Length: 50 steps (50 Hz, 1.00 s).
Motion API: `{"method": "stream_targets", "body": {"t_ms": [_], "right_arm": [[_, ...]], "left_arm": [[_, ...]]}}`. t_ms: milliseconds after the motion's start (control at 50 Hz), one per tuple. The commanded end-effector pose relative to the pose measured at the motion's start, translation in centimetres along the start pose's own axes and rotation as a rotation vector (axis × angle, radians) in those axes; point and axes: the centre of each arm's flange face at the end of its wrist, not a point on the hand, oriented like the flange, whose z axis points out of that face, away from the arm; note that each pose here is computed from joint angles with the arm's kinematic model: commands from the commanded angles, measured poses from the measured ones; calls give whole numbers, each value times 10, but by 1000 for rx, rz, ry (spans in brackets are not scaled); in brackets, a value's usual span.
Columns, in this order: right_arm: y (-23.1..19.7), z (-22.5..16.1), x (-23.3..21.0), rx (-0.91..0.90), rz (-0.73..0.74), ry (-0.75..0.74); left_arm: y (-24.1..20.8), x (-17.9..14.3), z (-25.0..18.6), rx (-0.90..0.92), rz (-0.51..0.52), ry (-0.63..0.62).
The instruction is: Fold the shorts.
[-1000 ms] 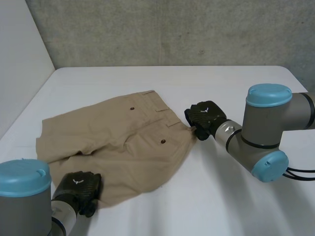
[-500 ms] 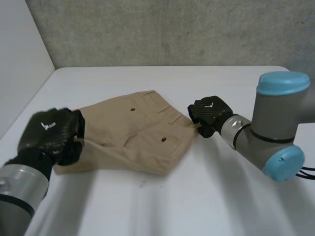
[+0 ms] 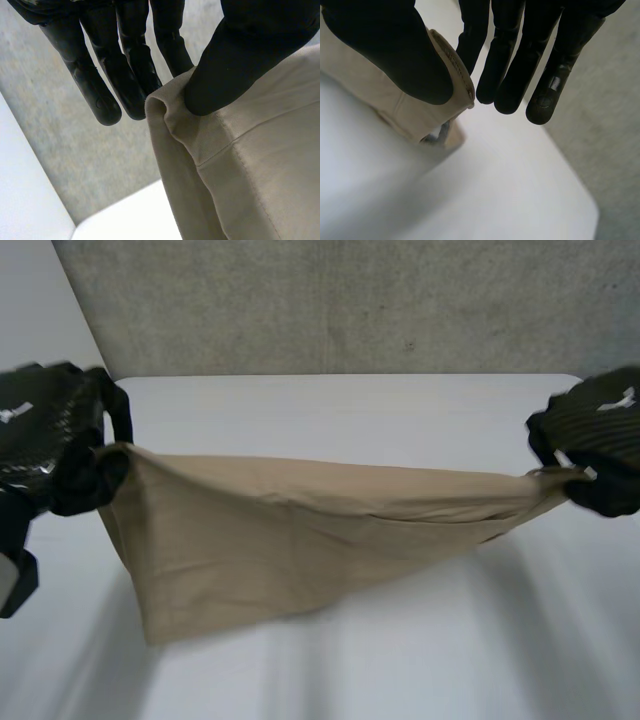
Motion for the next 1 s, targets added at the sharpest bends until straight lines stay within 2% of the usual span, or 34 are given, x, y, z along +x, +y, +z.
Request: {"method": "stream_targets", "body": {"t_ms": [20, 80, 240, 420, 480, 520, 580, 600, 680, 720, 760, 780, 800, 820, 860, 880, 900, 920, 960, 1000], "right_arm": [[-38, -31, 22, 185, 46, 79], [-47, -34, 29, 233, 69, 98], [-72, -43, 50, 373, 94, 192], [-65, -31, 52, 366, 132, 173], [-34, 13, 54, 252, 161, 117], [-22, 32, 54, 213, 163, 94], [9, 82, 47, 111, 182, 16], [14, 91, 44, 92, 185, -1], [25, 129, 32, 48, 168, -9], [26, 160, 31, 86, 129, 51], [25, 170, 31, 111, 113, 78], [20, 186, 34, 167, 84, 132], [20, 186, 34, 167, 84, 132], [15, 200, 39, 234, 58, 192], [4, 223, 51, 379, 18, 325], [4, 223, 51, 380, 18, 326], [1, 233, 57, 440, 1, 394], [1, 233, 57, 441, 0, 395], [-1, 250, 59, 531, -27, 489], [5, 261, 48, 512, -32, 497]], "left_arm": [[-54, -6, -16, 158, -21, 12], [-91, -11, -21, 266, -35, 11], [-135, -12, -29, 384, -58, 28], [-119, -5, -13, 313, -52, 47], [-80, 4, 15, 173, -36, 66], [-70, 7, 25, 150, -33, 65], [-26, 17, 73, 69, -19, 65], [-26, 17, 74, 68, -19, 65], [13, 29, 123, 53, -9, 63], [22, 35, 156, 110, -15, 54], [23, 36, 167, 135, -16, 51], [23, 39, 193, 199, -10, 37], [20, 41, 207, 254, 0, 28], [20, 41, 208, 254, 0, 28], [22, 47, 240, 355, 47, 13], [22, 49, 255, 415, 73, 0], [24, 52, 268, 465, 92, -8], [24, 52, 269, 465, 92, -8], [31, 55, 284, 517, 105, -4], [48, 58, 296, 527, 113, 9]]}}
